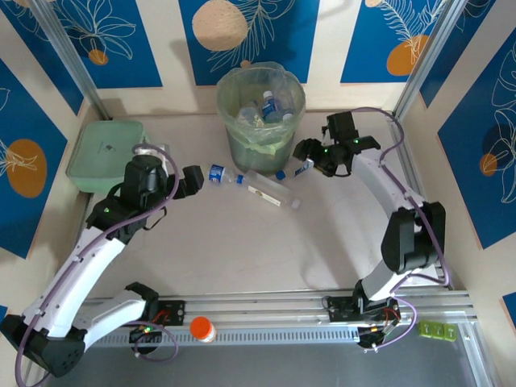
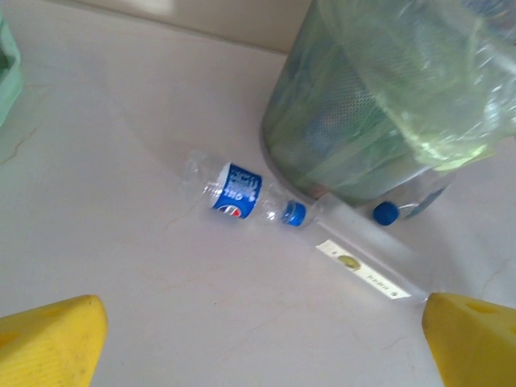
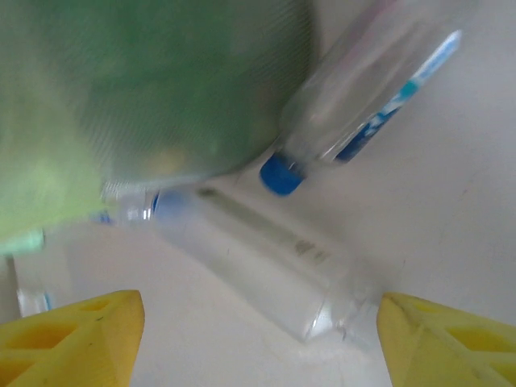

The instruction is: Put the plastic bottles in the bin

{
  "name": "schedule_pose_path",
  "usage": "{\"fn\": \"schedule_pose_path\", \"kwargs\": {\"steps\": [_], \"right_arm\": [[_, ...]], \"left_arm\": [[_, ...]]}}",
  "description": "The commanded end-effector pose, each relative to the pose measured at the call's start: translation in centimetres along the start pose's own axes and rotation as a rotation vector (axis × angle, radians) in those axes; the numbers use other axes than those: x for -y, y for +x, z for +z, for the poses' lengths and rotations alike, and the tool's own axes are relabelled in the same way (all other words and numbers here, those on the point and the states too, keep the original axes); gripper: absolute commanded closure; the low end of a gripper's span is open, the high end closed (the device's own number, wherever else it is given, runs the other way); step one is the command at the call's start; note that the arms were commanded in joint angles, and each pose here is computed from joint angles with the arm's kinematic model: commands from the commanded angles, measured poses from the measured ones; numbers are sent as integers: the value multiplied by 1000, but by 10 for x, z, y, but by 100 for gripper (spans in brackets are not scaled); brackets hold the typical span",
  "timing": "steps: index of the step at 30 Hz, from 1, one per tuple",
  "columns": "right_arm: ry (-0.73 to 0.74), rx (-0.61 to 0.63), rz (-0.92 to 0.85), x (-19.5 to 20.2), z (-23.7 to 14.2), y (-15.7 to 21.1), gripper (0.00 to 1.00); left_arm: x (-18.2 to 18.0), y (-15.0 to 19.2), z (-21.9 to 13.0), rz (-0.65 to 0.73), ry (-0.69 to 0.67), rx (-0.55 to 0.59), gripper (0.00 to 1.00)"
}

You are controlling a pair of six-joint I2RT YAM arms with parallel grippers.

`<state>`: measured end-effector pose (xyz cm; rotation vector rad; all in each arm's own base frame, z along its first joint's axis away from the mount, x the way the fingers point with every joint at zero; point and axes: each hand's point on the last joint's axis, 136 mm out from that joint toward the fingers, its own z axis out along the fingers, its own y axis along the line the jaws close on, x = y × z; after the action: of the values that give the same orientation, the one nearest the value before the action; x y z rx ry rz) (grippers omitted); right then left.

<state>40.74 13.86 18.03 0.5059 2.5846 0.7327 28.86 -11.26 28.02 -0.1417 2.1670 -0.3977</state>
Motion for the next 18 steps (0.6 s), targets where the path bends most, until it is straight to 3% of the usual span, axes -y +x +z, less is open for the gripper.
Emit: {"fn": "schedule_pose_path", "kwargs": {"steps": [1, 7, 10, 14, 18], "right_arm": [[7, -10, 307, 6, 12, -24, 24], [160, -32, 625, 24, 45, -49, 24], [296, -74, 751, 35, 61, -49, 16], [389, -109, 839, 45, 80, -50, 7], [416, -123, 865, 45, 93, -48, 5]], "left_arm": [[-9, -9, 1, 10, -36, 69, 0], [-13, -10, -5, 16, -49, 97, 0], [-15, -10, -7, 14, -61, 105, 0], [-15, -9, -6, 11, -64, 103, 0], [-16, -9, -5, 12, -71, 104, 0]]}}
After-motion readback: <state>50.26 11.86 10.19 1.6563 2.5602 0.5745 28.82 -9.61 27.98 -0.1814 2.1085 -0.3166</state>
